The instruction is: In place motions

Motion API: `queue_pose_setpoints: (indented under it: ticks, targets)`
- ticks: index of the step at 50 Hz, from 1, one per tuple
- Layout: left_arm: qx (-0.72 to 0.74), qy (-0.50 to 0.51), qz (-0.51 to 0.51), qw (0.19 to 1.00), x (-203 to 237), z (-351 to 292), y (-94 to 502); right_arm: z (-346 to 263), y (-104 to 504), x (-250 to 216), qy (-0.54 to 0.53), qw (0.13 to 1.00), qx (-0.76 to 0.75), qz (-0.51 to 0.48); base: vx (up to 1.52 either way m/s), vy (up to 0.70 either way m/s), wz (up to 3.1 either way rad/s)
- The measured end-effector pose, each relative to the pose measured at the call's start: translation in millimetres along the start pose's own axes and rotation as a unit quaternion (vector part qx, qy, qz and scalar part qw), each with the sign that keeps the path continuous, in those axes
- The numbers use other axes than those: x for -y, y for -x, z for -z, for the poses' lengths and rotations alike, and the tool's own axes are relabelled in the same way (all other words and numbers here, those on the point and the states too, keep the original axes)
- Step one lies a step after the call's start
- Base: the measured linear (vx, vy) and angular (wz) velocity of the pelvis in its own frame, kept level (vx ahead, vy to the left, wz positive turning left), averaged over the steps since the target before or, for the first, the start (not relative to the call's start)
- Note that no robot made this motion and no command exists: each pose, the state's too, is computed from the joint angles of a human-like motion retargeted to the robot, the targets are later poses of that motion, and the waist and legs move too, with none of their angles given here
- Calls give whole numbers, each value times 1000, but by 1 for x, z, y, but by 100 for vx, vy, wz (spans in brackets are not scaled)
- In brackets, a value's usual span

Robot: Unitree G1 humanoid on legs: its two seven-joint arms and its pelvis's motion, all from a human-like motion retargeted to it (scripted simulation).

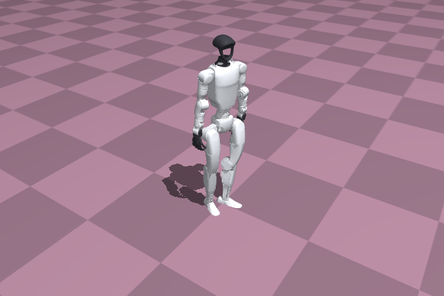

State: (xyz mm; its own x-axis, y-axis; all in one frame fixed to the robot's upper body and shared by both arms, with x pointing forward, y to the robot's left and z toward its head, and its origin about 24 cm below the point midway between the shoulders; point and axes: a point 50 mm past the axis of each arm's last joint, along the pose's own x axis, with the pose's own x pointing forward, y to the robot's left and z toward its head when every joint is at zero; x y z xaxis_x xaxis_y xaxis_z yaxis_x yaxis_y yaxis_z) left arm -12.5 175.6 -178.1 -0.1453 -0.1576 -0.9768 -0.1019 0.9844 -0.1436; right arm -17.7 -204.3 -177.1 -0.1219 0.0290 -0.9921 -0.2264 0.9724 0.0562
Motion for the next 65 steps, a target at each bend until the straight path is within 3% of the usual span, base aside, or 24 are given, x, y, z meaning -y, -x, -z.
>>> queue_pose_setpoints:
  ticks: [8,21,28,33,37,42,47,52,58,65]
  targets:
    - [-1,-16,5,1000,3,-25,6,17,0,-1,-51,999,8,-6,-4,0,-66]
    - [249,-40,11,968,18,-177,59,125,23,20,-116,980,-159,43,-3,-1,59]
    - [333,-66,-4,941,18,-208,82,149,31,18,-199,957,-200,69,0,-1,-1]
    - [305,-62,-8,950,17,-184,64,122,23,16,-192,957,-195,91,-1,0,9]
    - [196,-62,-3,979,16,-122,29,63,8,6,-139,978,-131,80,1,0,25]
    - [32,18,-13,999,8,-9,-2,-58,6,-1,17,999,31,31,0,0,4]
    - [-103,131,-14,986,4,103,0,-186,46,-15,177,957,228,17,-3,-1,-1]
    - [-184,172,-29,967,-6,176,18,-262,99,-30,215,896,387,29,0,0,0]
    - [-196,172,-46,964,-22,190,27,-280,121,-33,212,864,455,31,0,0,0]
    - [-106,157,-31,981,-13,107,5,-208,64,-12,220,918,325,60,0,0,0]
